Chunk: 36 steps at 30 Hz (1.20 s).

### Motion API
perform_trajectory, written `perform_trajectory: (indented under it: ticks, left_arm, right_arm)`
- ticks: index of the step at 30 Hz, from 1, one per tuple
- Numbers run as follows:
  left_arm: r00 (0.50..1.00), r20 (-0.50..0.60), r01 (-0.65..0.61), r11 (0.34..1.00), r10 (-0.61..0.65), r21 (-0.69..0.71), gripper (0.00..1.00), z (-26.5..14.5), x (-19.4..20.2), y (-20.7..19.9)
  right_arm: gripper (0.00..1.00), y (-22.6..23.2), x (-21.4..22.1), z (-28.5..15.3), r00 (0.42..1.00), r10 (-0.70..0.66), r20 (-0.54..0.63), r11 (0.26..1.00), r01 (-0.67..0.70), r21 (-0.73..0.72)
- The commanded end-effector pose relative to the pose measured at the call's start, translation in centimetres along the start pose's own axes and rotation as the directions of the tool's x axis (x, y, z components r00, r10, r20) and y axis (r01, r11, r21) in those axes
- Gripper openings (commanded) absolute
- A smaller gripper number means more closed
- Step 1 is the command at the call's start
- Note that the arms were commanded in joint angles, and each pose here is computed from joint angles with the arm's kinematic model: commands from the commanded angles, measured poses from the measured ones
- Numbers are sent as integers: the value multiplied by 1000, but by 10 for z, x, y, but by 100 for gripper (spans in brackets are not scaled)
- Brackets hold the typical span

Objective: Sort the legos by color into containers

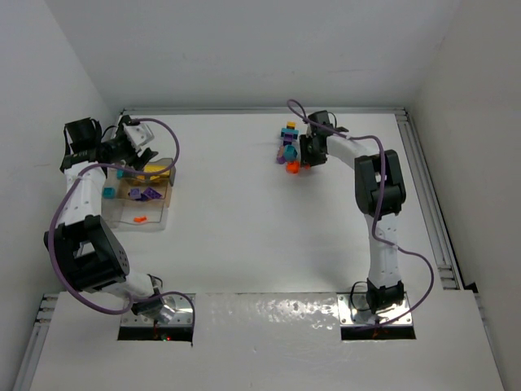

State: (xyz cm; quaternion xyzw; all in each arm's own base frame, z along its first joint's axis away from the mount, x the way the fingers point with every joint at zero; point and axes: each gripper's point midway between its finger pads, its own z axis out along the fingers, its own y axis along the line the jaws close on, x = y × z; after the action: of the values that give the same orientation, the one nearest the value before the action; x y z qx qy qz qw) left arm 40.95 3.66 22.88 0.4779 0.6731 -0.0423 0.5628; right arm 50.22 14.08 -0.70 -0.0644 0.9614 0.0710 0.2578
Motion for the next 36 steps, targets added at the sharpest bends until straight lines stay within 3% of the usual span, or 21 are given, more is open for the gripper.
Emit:
perform_trajectory:
  ticks: [1,8,11,18,27,32,34,36]
  left_arm:
    - [998,42,-40,999,40,-19,68,-5,-19,4]
    - [998,51,-38,999,38,-13,68,-3,-18,1]
    - [998,55,-37,999,38,-14,68,-2,-19,2]
    - [998,51,-40,999,41,-16,68,-3,-20,2]
    - [998,55,-43,999,44,-20,68,-3,-22,3]
    - [998,53,-42,999,43,-17,68,-3,-22,3]
    - [998,58,-39,999,40,-12,68,-3,-22,2]
    - [997,68,-37,999,37,0,68,-3,-25,-1]
  right_arm:
    - [38,-8,3,-2,996,85,-18,994,-84,75]
    - [48,-9,10,-12,976,219,15,965,-219,148]
    - [47,-6,11,-12,971,238,30,954,-239,182]
    - [30,-10,17,-5,954,299,20,927,-296,229]
    - [20,-10,23,-4,946,324,15,918,-318,236]
    - [8,-14,21,-8,958,285,18,927,-280,251]
    - [0,-16,21,-8,970,243,16,939,-240,246]
    - [0,-7,16,-12,990,143,15,975,-143,171]
